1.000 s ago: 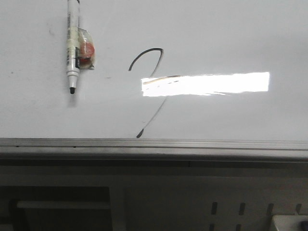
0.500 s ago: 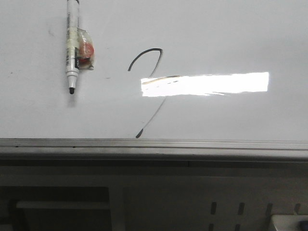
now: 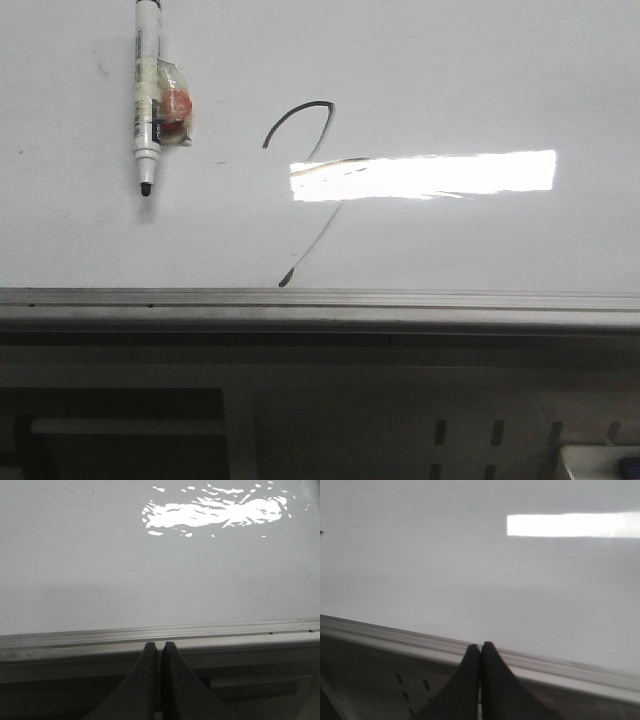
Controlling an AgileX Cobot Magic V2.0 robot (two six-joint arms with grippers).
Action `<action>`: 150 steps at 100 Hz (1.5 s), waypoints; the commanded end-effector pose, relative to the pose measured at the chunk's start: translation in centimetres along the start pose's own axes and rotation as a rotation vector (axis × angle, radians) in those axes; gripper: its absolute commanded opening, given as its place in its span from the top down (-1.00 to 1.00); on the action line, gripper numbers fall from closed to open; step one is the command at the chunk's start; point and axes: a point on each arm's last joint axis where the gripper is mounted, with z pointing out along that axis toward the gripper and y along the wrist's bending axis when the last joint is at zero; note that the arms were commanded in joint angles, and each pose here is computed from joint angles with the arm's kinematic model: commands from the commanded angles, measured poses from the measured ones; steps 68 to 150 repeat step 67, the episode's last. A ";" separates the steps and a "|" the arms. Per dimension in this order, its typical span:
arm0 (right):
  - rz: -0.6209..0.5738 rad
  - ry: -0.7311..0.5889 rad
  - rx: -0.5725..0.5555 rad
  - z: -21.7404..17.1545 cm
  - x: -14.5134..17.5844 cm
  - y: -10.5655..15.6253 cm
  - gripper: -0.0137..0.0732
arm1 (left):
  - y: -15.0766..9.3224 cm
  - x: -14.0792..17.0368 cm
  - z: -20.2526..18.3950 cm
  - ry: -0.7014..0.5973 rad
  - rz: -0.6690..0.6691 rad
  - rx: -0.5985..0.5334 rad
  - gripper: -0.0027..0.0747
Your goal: Write number 3 on whiteboard
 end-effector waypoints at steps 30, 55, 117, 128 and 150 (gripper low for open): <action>0.006 0.047 0.067 -0.4 1.3 -0.4 0.80 | 0.1 0.6 0.2 -0.032 -0.016 -0.008 0.98; 0.006 0.047 0.067 -0.4 1.3 -0.4 0.80 | 0.1 0.6 0.2 -0.032 -0.016 -0.010 0.98; 0.006 0.047 0.067 -0.4 1.3 -0.4 0.80 | 0.1 0.6 0.2 -0.032 -0.016 -0.010 0.98; 0.006 0.047 0.067 -0.4 1.3 -0.4 0.80 | 0.1 0.6 0.2 -0.032 -0.016 -0.010 0.98; 0.006 0.047 0.067 -0.4 1.3 -0.4 0.80 | 0.1 0.6 0.2 -0.032 -0.016 -0.010 0.98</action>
